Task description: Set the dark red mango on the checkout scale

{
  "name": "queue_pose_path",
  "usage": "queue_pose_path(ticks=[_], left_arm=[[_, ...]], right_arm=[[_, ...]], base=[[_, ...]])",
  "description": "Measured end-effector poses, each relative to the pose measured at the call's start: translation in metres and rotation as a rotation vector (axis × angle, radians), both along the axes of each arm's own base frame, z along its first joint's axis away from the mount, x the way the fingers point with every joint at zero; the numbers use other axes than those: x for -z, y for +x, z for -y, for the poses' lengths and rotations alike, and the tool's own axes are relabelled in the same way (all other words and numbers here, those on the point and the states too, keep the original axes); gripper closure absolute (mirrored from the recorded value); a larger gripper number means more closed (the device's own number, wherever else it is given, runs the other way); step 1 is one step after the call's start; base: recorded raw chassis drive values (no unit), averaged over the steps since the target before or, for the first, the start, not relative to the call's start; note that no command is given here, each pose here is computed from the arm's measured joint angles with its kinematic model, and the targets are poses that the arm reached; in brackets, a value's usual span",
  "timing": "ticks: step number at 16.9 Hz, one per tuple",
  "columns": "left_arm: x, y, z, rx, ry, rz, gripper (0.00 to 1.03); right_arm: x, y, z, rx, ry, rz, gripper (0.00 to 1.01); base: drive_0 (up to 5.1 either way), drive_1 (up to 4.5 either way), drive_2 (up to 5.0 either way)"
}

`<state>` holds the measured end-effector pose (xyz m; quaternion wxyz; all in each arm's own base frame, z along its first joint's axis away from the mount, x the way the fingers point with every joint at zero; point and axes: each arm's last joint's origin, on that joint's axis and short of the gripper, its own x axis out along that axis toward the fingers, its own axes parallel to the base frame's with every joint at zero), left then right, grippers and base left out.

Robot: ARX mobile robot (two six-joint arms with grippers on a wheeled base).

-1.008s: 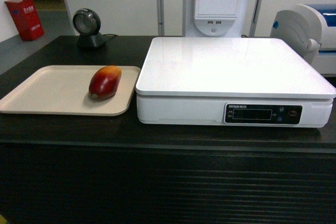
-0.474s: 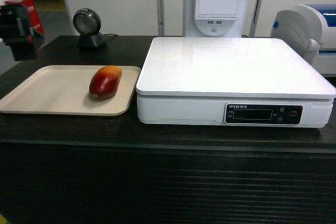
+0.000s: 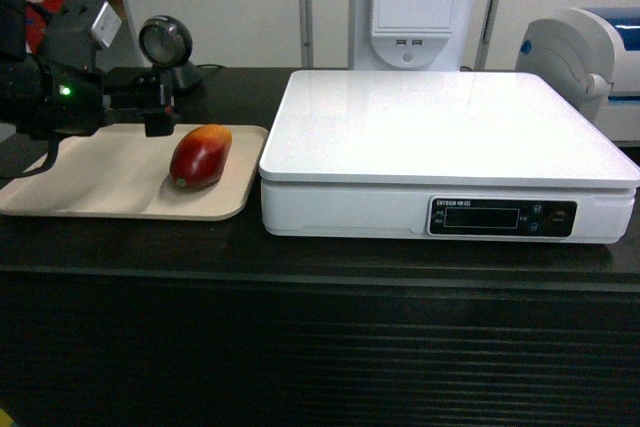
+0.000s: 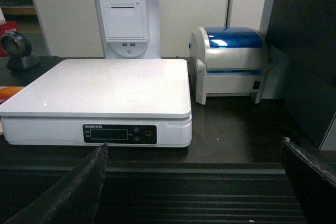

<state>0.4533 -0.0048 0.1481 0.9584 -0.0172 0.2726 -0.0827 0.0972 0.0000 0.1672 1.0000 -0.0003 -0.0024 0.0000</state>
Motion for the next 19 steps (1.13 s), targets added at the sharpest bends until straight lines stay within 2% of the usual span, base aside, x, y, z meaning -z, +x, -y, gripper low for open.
queue_pose_path(ticks=[3,4,7,11,16,19], left_arm=[[0.01,0.021,0.011,0.039,0.044,-0.011,0.05],[0.017,0.027,0.013,0.044,0.048,-0.027,0.05],[0.03,0.038,0.015,0.051,0.048,-0.054,0.05],[0.023,0.049,0.025,0.075,0.053,-0.042,0.05],[0.055,0.055,0.036,0.108,0.069,-0.123,0.05],[0.056,0.057,0.036,0.099,0.077,-0.126,0.06]], right_arm=[[0.0,0.0,0.0,0.0,0.0,0.0,0.03],[0.0,0.0,0.0,0.0,0.0,0.0,0.03],[0.0,0.0,0.0,0.0,0.0,0.0,0.03],[0.0,0.0,0.0,0.0,0.0,0.0,0.03],[0.0,0.0,0.0,0.0,0.0,0.0,0.03],[0.0,0.0,0.0,0.0,0.0,0.0,0.03]], base=[[0.0,0.0,0.0],[0.0,0.0,0.0],[0.0,0.0,0.0],[0.0,0.0,0.0],[0.0,0.0,0.0],[0.0,0.0,0.0]])
